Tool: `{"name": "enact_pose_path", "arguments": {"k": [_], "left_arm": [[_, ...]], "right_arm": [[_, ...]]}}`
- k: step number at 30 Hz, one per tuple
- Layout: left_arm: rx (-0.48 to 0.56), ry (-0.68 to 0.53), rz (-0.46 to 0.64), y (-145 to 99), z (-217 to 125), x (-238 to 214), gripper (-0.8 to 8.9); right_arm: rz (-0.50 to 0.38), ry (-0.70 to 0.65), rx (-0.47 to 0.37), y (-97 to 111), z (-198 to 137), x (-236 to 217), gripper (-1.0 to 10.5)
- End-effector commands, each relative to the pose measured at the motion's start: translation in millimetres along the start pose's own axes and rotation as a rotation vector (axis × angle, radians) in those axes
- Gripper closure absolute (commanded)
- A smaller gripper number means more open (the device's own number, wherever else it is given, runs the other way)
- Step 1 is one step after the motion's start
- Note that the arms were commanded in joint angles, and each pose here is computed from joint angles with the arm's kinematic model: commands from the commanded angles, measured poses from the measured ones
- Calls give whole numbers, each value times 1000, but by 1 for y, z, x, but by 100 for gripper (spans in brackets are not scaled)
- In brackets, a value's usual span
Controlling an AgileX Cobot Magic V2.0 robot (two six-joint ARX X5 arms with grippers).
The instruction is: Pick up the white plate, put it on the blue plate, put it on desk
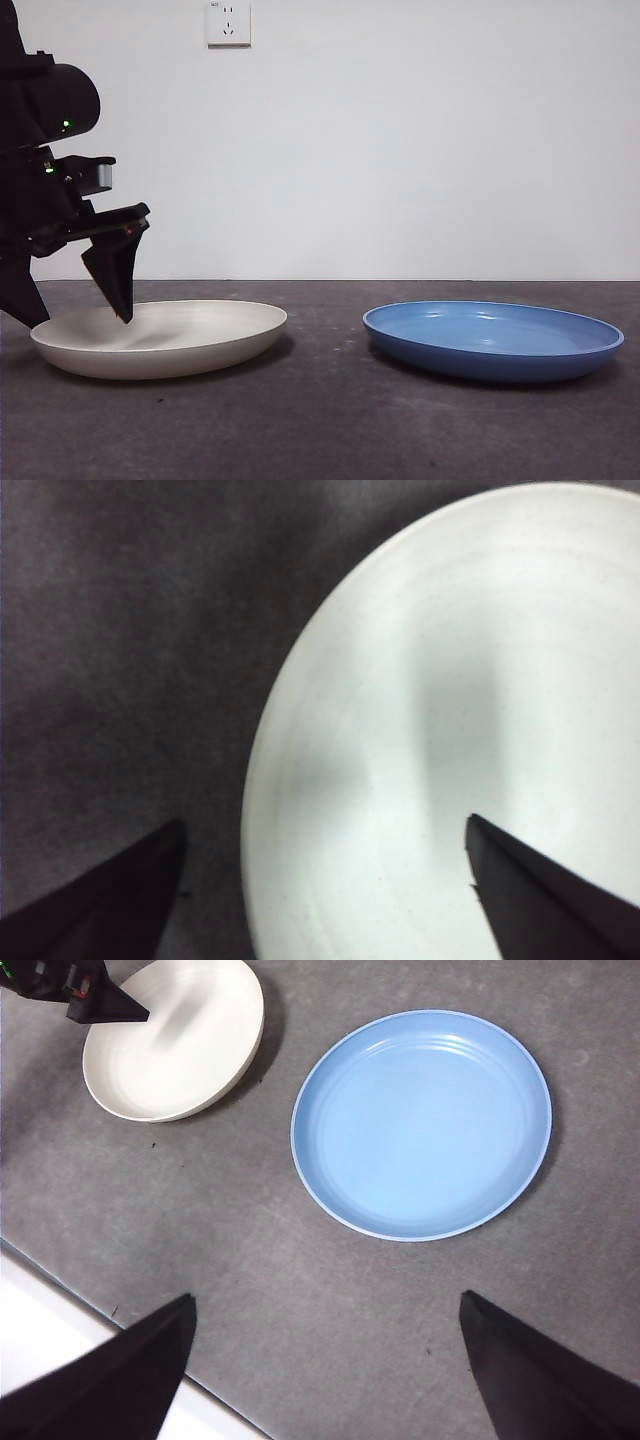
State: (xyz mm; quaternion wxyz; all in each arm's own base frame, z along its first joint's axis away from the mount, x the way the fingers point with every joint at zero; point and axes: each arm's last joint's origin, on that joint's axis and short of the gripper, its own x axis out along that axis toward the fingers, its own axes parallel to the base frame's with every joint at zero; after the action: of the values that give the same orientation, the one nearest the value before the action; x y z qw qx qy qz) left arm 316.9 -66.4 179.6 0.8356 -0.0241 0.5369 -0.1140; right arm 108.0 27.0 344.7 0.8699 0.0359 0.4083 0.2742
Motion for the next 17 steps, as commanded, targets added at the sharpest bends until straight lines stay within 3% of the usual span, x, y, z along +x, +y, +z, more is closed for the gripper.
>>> {"name": "enact_pose_path", "arguments": {"k": [1,10,17], "left_arm": [[0,14,-1,0,4,7,420],[-1,0,-2,0,5,8,784],[-5,-23,-4,0,8,7,804]], "right_arm": [[3,-18,-3,1,4,-2,523],[-4,-17,-3,1,4,-2,523],[-4,-17,-3,1,4,-2,523]]}}
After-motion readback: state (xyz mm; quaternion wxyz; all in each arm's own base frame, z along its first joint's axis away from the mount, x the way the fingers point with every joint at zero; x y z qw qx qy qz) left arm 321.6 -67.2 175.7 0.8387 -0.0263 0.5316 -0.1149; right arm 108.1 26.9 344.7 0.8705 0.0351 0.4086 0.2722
